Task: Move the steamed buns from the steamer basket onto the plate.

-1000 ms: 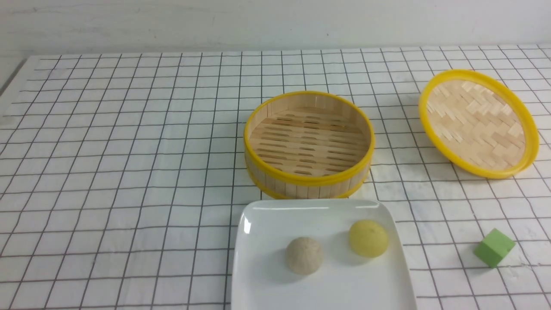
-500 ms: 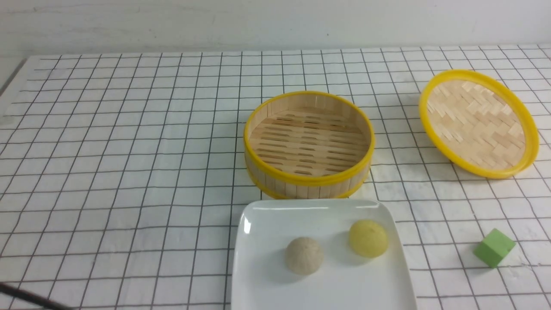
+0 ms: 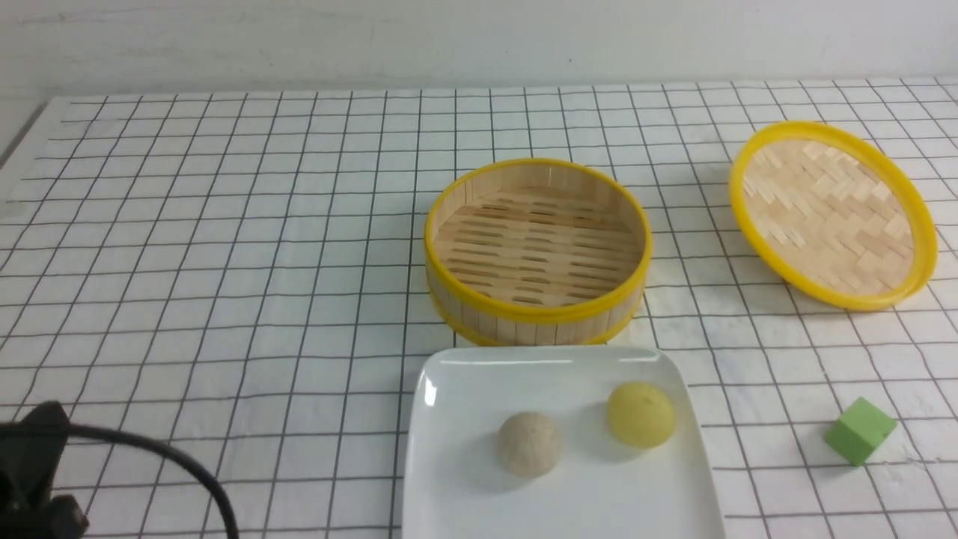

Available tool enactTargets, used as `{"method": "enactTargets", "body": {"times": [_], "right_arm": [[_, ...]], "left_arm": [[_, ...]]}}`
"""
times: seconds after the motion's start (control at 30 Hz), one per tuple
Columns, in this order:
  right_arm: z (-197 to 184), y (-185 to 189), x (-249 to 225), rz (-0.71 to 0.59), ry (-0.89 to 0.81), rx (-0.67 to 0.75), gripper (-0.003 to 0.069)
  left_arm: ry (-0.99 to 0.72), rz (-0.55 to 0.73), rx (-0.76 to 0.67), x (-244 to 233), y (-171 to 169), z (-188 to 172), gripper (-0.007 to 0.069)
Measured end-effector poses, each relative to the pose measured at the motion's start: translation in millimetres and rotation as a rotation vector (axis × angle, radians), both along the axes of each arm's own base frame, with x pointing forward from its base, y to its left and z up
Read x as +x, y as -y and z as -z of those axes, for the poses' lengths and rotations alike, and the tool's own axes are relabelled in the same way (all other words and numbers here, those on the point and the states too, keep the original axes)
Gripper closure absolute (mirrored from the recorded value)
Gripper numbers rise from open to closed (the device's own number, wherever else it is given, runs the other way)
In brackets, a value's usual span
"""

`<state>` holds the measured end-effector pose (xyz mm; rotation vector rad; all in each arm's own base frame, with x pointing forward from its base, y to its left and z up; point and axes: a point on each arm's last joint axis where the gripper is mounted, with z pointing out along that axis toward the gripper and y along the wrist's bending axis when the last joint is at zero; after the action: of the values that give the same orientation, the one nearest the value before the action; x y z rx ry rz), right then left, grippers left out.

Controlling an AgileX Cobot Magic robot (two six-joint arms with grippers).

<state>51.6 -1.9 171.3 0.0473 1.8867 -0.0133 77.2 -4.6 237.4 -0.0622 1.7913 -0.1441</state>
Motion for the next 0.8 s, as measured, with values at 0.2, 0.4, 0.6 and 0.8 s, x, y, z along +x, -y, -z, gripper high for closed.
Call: {"method": "enactTargets", "body": {"times": [0.2,0.4,0.6,0.8], "right_arm": [[0.0,0.0,0.0,0.000,0.000,0.000,0.0419],[0.0,0.0,0.0,0.000,0.000,0.000,0.0419],[0.0,0.0,0.0,0.000,0.000,-0.001,0.0419],[0.0,0.0,0.0,0.000,0.000,-0.001,0.0419]], "left_arm": [[0.014,-0.043,-0.043,-14.5,-3.2,32.5,0.0270],[-0.031,-0.063,-0.019,-24.0,-5.3,41.4,0.0270],[-0.092,-0.055,0.040,-28.7,-6.0,48.1,0.0270],[-0.104,-0.048,0.066,-28.7,-6.0,51.1,0.0270]]}}
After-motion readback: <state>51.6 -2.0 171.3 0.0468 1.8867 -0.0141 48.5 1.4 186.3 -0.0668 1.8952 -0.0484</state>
